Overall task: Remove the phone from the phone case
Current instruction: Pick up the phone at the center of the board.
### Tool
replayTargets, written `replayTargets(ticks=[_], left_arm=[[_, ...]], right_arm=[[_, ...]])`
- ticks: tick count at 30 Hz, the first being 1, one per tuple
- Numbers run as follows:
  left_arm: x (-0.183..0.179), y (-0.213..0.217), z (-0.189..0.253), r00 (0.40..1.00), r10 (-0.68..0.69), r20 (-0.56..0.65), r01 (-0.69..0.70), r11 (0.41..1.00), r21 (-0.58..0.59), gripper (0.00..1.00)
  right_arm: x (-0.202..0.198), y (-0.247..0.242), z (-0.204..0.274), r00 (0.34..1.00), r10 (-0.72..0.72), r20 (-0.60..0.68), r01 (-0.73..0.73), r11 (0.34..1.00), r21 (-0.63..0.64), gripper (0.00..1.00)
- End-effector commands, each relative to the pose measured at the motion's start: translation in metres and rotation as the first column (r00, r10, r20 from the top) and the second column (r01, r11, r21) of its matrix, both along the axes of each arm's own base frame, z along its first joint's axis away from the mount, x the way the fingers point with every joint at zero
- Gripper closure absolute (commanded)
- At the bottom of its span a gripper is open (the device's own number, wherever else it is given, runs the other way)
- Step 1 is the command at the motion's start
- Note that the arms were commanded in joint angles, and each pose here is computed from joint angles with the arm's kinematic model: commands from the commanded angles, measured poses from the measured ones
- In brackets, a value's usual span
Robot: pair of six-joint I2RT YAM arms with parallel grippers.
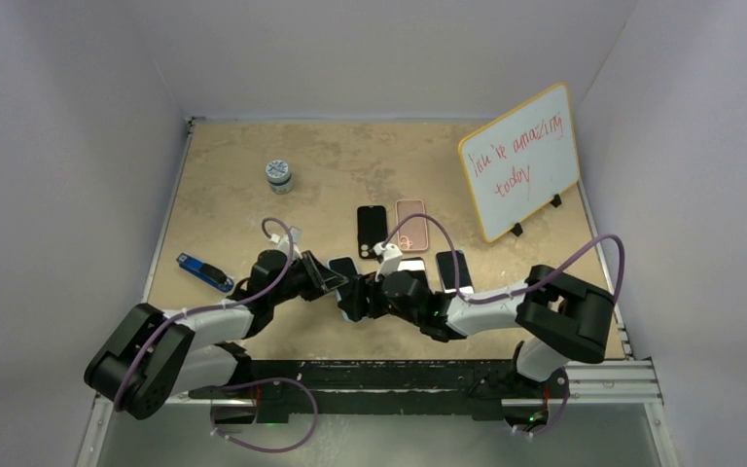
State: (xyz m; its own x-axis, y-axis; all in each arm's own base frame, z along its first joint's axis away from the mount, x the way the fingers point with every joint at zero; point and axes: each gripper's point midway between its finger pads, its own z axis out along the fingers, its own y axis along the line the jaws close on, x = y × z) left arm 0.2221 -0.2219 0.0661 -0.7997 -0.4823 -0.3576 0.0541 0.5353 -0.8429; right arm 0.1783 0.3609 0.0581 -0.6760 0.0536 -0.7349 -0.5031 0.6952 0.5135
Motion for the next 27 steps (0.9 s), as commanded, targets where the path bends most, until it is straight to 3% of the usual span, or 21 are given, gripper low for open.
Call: replayTargets(ticks=[1,7,13,18,27], left_arm=[[0.011,-0.010,0.052,0.963,-0.063,0.263,0.078,0.996,-0.048,1.00],[0.009,-0.014,0.082,0.922,-0.072,0.381,0.117,0.989,-0.095,1.00],[0.006,-0.011,0.122,0.886,0.004,0.463,0.112,0.969,-0.222,1.00],[0.015,0.003,0.127,0.916,0.142,0.375,-0.018,0.949,-0.316,1.00],[0.023,0.020,0.148,0.902,0.303,0.309,-0.119,0.861,-0.495,1.00]], right_arm=[[0.009,-0.008,0.045,0.990,0.002,0.140,-0.014,0.996,0.083,0.13],[0.009,-0.036,0.064,0.973,-0.016,0.230,-0.008,0.995,0.103,0.02],[0.007,-0.063,0.080,0.979,-0.007,0.203,-0.047,0.965,0.257,0.05],[0.003,-0.064,0.096,0.972,-0.004,0.236,-0.077,0.940,0.331,0.10],[-0.008,-0.039,0.125,0.974,0.032,0.226,-0.148,0.842,0.519,0.16]])
